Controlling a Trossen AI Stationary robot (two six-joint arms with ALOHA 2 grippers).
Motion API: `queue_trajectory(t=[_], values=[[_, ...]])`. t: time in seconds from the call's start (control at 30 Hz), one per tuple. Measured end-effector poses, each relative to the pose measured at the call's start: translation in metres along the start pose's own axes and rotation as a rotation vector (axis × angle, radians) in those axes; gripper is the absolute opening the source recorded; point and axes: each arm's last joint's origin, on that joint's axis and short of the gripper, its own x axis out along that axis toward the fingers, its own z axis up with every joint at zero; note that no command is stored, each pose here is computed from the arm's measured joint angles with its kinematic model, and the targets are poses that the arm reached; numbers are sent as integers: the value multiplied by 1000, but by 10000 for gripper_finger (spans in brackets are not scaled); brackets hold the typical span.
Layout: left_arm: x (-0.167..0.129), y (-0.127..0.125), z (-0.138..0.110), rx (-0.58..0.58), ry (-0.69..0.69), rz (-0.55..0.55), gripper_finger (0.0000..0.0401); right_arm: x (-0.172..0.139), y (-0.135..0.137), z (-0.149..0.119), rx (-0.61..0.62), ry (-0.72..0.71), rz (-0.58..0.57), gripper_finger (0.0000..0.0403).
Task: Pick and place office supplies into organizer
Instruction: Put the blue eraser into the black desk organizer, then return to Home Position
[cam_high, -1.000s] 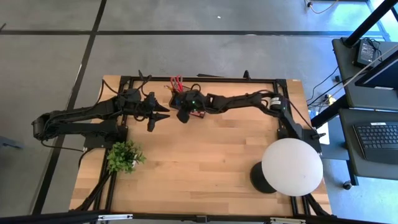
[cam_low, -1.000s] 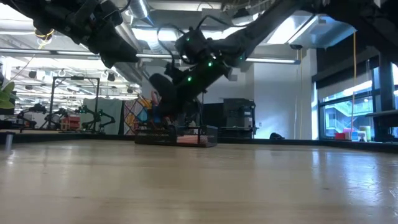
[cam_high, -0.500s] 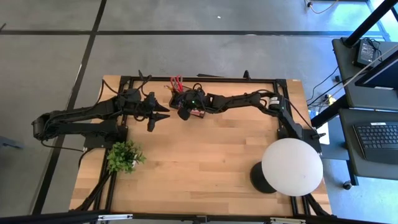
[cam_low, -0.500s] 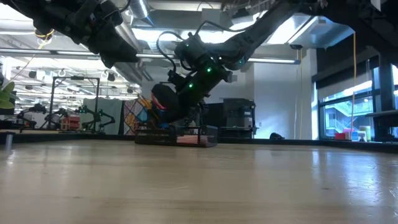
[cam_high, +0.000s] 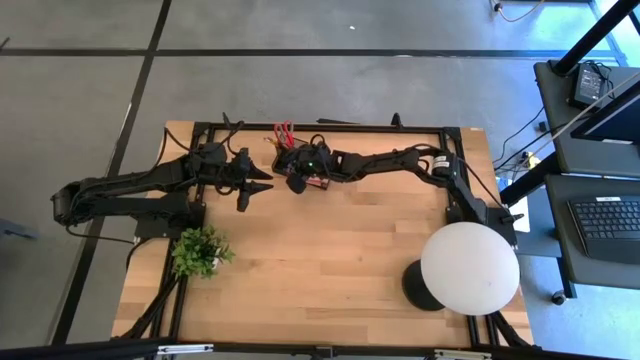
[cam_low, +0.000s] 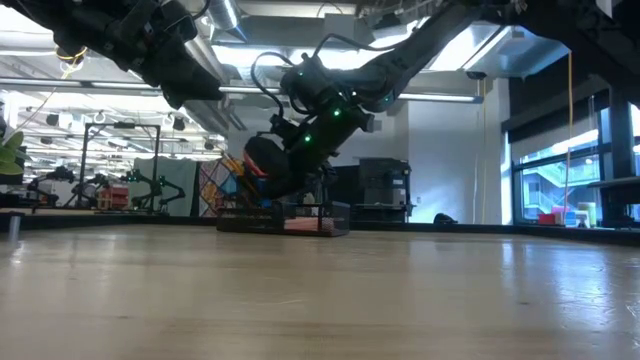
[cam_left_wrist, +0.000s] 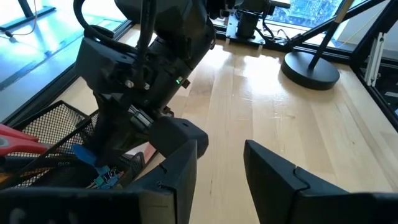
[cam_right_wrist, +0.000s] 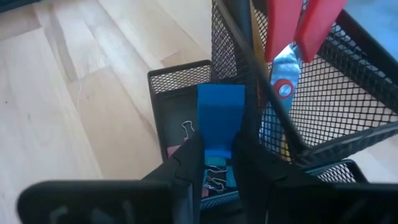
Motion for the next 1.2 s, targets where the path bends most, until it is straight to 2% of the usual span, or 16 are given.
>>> queue_trajectory(t=[0.8,1.2], values=[[0,0,0,0,0,0,127,0,0,0,15,1,1,77],[0,0,0,0,0,0,127,0,0,0,15,1,1,127]])
